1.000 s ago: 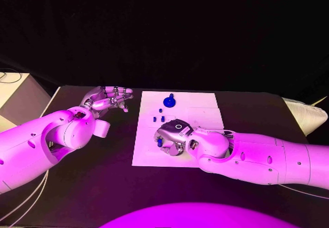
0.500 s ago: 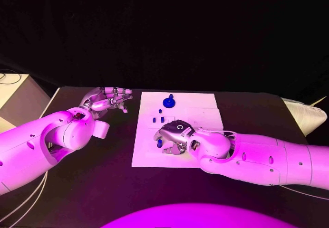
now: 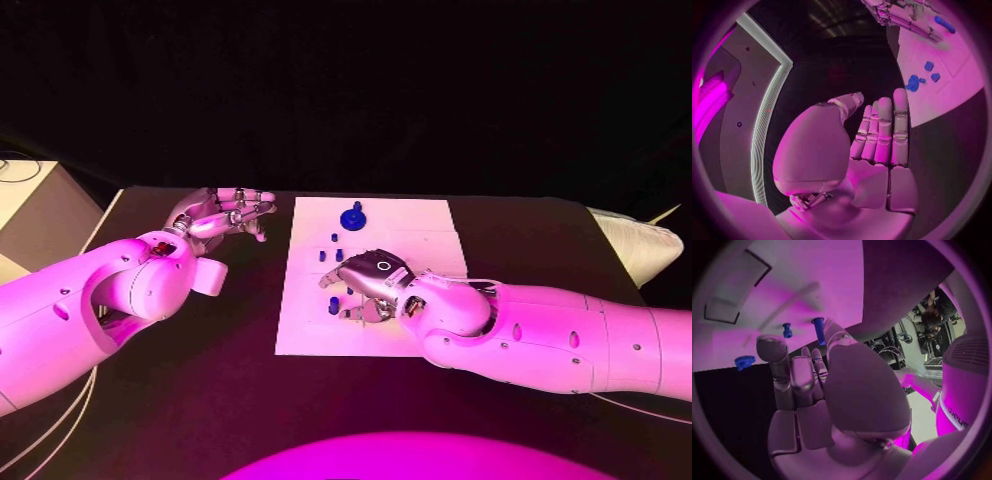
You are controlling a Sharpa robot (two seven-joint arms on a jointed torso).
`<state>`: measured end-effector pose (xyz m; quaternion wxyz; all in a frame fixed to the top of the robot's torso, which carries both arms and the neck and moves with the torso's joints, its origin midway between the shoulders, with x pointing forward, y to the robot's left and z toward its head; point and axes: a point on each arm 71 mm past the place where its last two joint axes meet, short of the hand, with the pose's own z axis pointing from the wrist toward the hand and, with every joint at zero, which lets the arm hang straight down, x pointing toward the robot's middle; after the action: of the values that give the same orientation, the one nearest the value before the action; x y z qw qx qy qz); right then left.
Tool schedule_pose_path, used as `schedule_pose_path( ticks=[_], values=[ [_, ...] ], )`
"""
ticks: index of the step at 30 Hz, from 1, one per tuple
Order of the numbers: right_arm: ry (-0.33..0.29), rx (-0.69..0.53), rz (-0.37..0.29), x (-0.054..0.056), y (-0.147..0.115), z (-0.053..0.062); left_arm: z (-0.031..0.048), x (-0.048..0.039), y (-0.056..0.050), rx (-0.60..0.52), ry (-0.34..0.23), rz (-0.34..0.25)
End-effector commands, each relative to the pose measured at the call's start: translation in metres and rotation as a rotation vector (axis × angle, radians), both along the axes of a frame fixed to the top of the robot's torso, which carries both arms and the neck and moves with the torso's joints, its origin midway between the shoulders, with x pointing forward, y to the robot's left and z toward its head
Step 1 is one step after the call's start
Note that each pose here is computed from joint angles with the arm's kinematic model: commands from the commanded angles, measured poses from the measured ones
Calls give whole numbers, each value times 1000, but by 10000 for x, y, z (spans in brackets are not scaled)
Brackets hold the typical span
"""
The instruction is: Assemble the parts on the task board
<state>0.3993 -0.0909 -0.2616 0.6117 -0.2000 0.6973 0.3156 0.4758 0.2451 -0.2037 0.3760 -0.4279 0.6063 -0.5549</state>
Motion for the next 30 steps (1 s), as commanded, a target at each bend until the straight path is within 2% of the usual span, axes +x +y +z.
schedule_pose_path(
  ticks=[1,5,10,15,23,30],
  values=[
    [3,42,-21,4,-55,40,9,-3,-24,-12,-3,-16],
    [63,94,-74,54,-221,127,6,-3,-23,-11,-3,-16],
    [182,161,-187,180,-557,307,-12,-11,-7,-9,1,-13],
    [270,179,-305,248,-913,425,-83,-46,16,-7,16,-8],
    [394,121,-459,228,-1300,411,-137,-71,16,-9,26,-9],
    [455,56,-599,170,-1542,347,-146,-86,16,-11,24,-12]
  ],
)
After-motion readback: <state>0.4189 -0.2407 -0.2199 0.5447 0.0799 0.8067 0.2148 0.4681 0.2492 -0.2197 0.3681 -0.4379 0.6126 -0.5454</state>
